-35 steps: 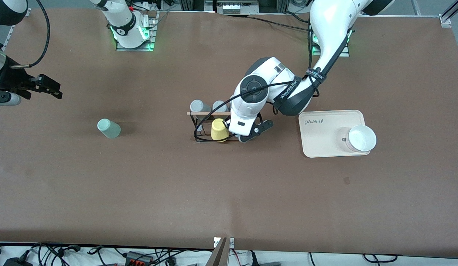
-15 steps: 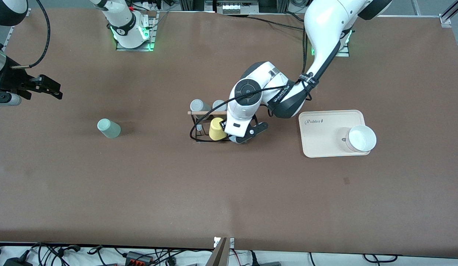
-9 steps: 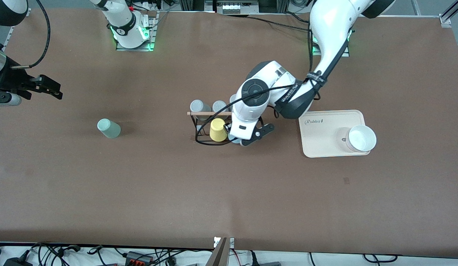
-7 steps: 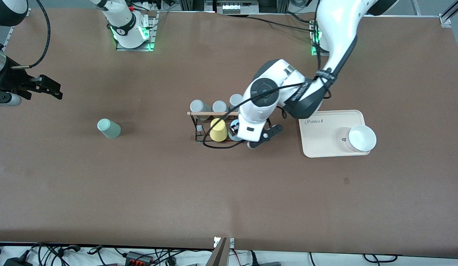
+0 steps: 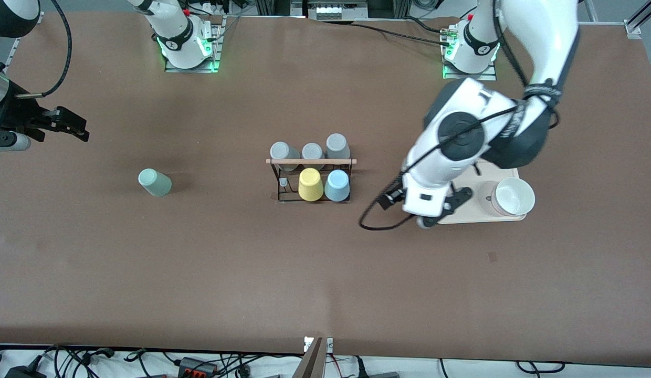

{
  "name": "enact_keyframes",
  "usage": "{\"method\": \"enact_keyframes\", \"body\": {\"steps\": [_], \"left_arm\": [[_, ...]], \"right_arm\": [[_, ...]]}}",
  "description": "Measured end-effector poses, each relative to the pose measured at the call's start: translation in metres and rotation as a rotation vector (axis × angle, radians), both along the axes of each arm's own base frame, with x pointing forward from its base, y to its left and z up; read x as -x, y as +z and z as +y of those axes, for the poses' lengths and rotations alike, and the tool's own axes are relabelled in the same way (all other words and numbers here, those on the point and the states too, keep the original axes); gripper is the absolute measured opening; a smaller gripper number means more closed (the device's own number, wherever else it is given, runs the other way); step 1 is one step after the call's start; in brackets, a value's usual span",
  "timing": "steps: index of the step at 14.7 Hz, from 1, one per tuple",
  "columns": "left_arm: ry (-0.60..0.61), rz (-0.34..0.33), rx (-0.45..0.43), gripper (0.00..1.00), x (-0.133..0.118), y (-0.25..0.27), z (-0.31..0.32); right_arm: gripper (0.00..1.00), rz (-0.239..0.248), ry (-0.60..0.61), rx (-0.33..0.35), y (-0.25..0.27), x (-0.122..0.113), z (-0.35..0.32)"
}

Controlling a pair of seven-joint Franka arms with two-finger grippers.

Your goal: Hang scattered cups on rack with three cups

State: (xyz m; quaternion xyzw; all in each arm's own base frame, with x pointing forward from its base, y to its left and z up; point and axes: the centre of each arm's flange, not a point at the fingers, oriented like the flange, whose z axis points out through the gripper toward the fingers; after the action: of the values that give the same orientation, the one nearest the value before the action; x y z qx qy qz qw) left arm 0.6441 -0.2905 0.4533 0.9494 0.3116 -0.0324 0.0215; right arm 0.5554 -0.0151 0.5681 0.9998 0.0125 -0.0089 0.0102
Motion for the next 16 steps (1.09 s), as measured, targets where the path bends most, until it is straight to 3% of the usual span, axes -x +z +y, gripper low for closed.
{"method": "enact_keyframes", "body": {"steps": [2, 9, 13, 16], "left_arm": [[-0.021, -0.031, 0.001, 1.00, -0.008, 0.025, 0.035], [-0.196, -0.045, -0.026, 1.00, -0.006, 0.073, 0.122], [-0.343, -0.033, -0.067, 1.00, 0.013, 0.099, 0.162], [-0.449, -0.031, -0.079, 1.00, 0.030, 0.120, 0.205]], "right_arm": [[1.00, 0.000, 0.000, 0.000, 0.000, 0.000, 0.000], [1.00, 0.015, 0.000, -0.001, -0.010, -0.005, 0.000], [1.00, 0.018, 0.000, -0.001, -0.012, -0.006, 0.000], [1.00, -0.011, 0.000, -0.002, -0.010, -0.009, 0.000]]}}
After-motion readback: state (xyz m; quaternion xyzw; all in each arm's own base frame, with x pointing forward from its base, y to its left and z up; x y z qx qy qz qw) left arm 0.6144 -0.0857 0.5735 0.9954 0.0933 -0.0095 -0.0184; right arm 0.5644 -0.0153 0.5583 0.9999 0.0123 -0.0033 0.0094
